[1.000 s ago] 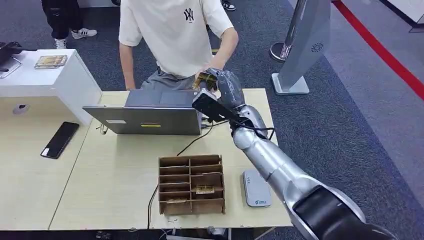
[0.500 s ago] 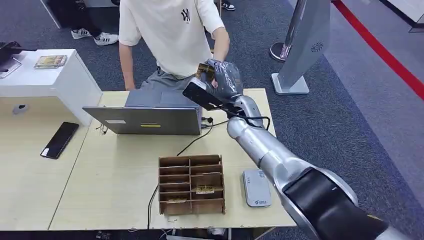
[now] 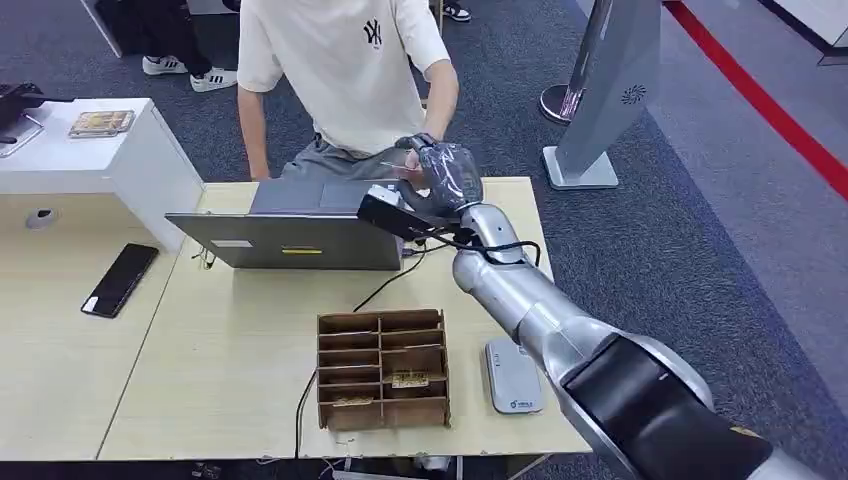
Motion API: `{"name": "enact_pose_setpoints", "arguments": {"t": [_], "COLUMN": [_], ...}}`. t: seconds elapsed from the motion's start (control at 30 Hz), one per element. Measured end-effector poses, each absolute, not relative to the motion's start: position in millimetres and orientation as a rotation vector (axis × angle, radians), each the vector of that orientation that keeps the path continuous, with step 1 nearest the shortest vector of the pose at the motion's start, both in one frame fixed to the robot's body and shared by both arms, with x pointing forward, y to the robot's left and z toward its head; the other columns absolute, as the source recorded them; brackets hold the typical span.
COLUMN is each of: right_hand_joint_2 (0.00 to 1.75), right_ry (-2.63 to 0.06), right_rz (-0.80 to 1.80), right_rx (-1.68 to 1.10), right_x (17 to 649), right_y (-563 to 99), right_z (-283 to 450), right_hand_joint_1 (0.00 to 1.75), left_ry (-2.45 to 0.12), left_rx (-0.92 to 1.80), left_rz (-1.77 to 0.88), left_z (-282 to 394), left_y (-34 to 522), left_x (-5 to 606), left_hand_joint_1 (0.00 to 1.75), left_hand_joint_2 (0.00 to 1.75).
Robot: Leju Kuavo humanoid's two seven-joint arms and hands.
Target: Pass the card to the sensor for recognition and then transmit it.
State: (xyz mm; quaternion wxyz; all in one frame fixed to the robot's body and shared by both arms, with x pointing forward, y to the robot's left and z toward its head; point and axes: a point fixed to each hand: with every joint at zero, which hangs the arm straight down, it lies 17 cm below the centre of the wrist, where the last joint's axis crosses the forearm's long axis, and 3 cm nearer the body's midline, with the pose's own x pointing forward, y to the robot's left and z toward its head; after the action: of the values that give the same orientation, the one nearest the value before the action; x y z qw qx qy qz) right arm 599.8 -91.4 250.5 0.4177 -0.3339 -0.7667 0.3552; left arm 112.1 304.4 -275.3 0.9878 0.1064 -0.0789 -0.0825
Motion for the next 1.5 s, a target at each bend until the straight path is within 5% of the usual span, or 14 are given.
{"name": "enact_pose_setpoints", "arguments": {"t": [0.37, 0.83, 1.33, 1.37, 1.4, 1.43, 1.5], "right_hand_joint_2": [1.75, 1.75, 1.75, 1.75, 1.75, 1.75, 1.75], "right_ry": [-1.984, -2.223, -2.167, -2.155, -2.144, -2.134, -2.12], "right_rz": [0.901, 0.604, 0.576, 0.578, 0.578, 0.577, 0.583], "right_rx": [-0.825, -0.528, -0.446, -0.446, -0.448, -0.45, -0.458], "right_x": [592.3, 535.6, 483.4, 481.3, 479.7, 478.6, 475.9], "right_y": [-85.8, -74.1, -102.1, -104.2, -106.6, -108.6, -112.9], "right_z": [251.0, 268.1, 215.5, 210.2, 206.4, 203.3, 197.7], "right_hand_joint_1": [0.0, 0.0, 0.03, 0.1, 0.44, 1.34, 1.59], "left_ry": [-0.161, -0.167, -0.156, -0.154, -0.153, -0.152, -0.151], "left_rx": [0.213, 0.206, 0.2, 0.2, 0.2, 0.2, 0.199], "left_rz": [-0.17, -0.137, -0.078, -0.075, -0.073, -0.072, -0.069], "left_z": [-275.5, -278.0, -280.1, -280.3, -280.4, -280.5, -280.7], "left_y": [304.3, 303.8, 304.6, 304.6, 304.7, 304.7, 304.5], "left_x": [111.2, 97.4, 83.7, 82.6, 81.8, 81.0, 79.8], "left_hand_joint_1": [0.0, 0.0, 0.0, 0.0, 0.0, 0.0, 0.0], "left_hand_joint_2": [0.0, 0.0, 0.0, 0.0, 0.0, 0.0, 0.0]}}
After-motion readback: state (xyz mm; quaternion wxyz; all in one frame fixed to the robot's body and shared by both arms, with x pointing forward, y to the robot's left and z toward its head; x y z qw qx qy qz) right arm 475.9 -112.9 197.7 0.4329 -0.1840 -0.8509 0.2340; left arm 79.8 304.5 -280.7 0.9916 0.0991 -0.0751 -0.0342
